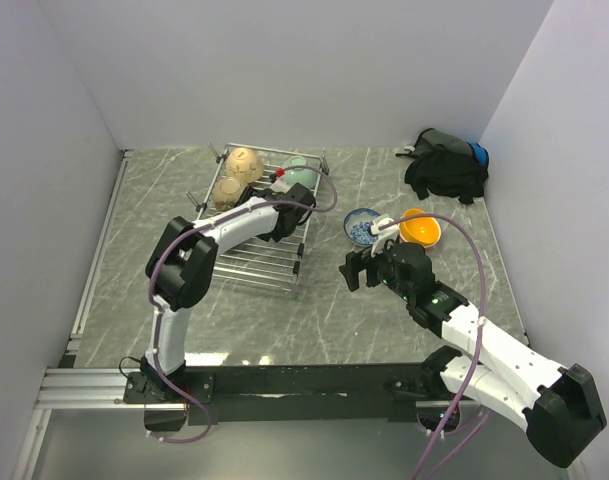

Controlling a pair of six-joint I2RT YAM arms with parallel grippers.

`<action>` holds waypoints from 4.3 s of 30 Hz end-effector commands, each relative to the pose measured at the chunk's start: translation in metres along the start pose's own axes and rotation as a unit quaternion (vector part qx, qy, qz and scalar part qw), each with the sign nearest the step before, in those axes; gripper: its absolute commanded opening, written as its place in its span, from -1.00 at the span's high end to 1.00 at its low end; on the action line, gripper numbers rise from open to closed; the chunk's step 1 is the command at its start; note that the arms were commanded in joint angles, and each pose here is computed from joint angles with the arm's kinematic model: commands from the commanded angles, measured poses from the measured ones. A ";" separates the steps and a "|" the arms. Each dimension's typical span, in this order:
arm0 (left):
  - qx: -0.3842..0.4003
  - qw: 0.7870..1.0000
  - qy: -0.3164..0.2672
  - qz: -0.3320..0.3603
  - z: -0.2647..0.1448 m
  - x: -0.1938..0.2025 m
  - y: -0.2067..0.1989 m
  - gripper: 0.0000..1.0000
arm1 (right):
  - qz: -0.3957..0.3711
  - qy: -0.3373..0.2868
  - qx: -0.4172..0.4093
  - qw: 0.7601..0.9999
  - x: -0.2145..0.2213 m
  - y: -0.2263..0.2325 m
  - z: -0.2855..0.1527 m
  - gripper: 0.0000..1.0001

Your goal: Unload the bowls from the dish rack

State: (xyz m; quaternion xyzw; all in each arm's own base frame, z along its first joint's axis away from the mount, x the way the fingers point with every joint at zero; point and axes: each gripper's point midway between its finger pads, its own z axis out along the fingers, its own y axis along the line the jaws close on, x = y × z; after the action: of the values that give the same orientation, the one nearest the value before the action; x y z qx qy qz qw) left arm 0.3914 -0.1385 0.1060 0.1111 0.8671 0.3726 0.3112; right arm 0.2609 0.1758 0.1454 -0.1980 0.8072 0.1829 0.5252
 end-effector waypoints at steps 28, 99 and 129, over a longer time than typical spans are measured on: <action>0.346 0.853 -0.139 -0.366 -0.139 -0.094 0.073 0.26 | 0.021 -0.197 -0.266 0.943 -0.132 0.100 0.008 -0.99; 0.147 0.847 -0.317 -0.401 -0.120 0.026 0.199 -0.99 | -0.036 0.288 0.116 0.950 0.025 -0.023 -0.001 0.96; 0.170 0.869 -0.295 -0.360 -0.109 0.022 0.169 -0.99 | -0.057 0.365 0.107 0.923 0.065 -0.011 0.026 -0.32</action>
State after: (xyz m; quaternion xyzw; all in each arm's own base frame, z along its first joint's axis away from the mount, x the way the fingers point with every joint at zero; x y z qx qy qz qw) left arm 0.2960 -0.0694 0.2761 -0.0664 0.7635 0.0334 0.6415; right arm 0.2551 0.1542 0.0460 -0.2402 0.9534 -0.0444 0.1773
